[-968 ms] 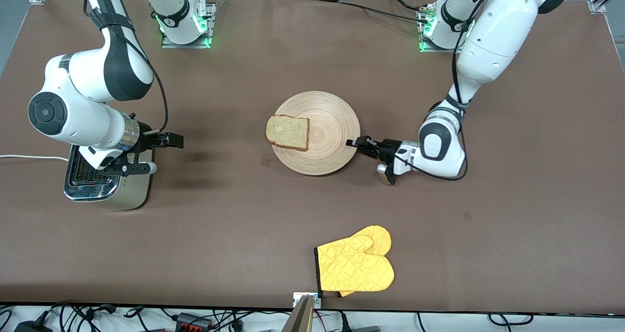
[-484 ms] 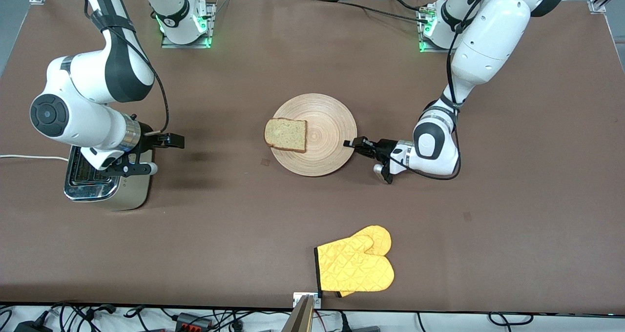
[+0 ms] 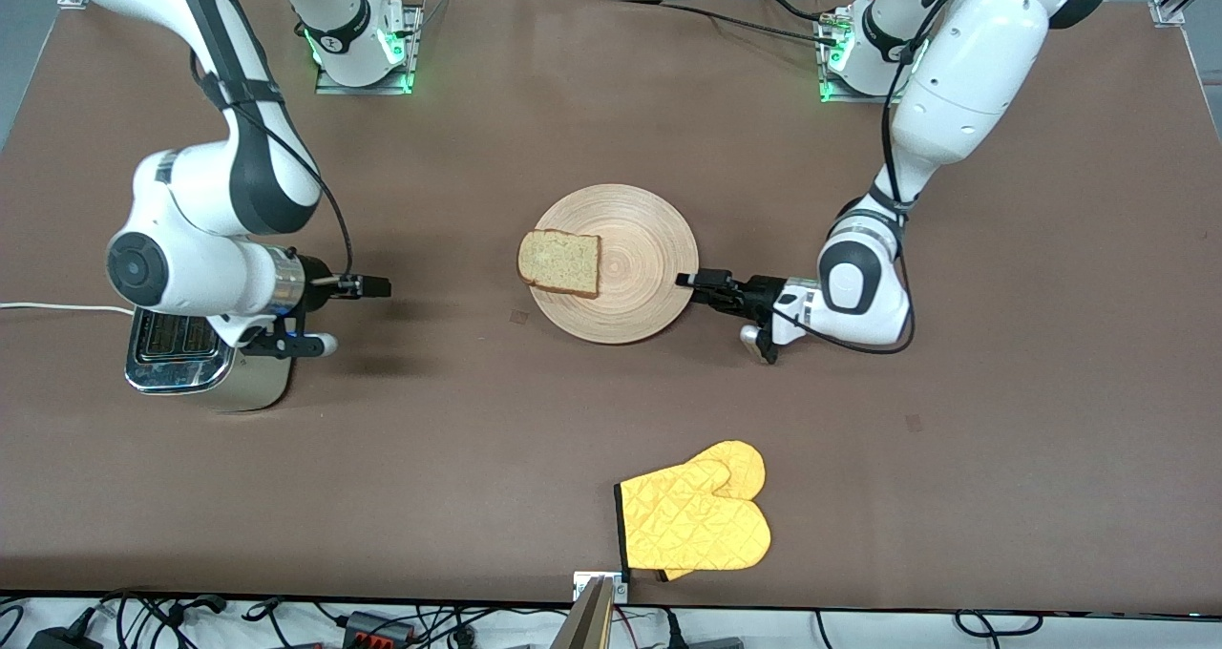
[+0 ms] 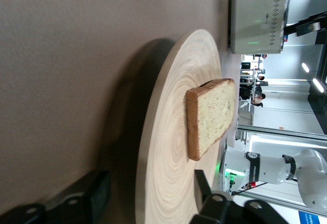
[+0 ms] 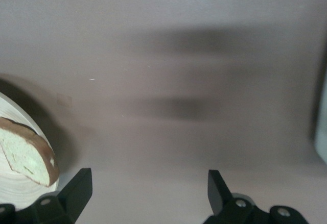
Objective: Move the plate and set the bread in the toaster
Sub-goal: 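Open the left gripper off the plate while the right gripper nears bread, then grasp the bread slice with the right gripper while the left gripper withdraws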
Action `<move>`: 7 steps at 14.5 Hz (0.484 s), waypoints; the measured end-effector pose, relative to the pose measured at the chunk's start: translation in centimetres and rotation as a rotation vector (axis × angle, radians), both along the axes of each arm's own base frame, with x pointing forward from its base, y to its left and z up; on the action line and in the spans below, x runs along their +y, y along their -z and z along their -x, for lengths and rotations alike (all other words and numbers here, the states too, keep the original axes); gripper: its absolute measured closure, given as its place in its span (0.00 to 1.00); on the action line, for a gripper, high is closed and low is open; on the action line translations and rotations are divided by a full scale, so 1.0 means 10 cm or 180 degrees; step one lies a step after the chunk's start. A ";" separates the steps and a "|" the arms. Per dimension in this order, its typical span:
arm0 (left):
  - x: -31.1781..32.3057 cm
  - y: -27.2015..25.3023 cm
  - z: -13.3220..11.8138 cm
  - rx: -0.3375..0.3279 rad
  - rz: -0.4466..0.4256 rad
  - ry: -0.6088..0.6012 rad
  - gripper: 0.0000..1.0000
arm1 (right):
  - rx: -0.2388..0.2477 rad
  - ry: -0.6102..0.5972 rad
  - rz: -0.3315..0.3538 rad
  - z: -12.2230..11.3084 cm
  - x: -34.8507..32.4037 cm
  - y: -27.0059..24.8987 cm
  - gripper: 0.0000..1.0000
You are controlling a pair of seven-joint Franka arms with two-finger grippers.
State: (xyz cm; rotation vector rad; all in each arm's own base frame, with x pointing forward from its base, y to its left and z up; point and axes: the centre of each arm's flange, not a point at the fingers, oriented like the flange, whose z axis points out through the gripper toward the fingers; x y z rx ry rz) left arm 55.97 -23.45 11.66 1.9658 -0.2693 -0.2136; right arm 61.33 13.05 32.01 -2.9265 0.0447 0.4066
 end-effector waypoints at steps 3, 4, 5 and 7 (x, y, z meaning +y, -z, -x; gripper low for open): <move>0.40 -0.34 -0.14 -0.0071 0.0051 0.0200 0.00 | 0.0024 0.0012 -0.0156 0.03 0.35 0.22 0.00; 0.56 -0.46 -0.17 -0.0089 0.0006 0.0307 0.00 | 0.0084 0.0081 -0.0273 0.05 0.44 0.30 0.00; 0.71 -0.59 -0.21 -0.0108 -0.0081 0.0427 0.00 | 0.0140 0.0135 -0.0354 0.06 0.51 0.38 0.00; 0.92 -0.87 -0.26 -0.0100 -0.0346 0.0684 0.00 | 0.0214 0.0142 -0.0399 0.10 0.61 0.49 0.00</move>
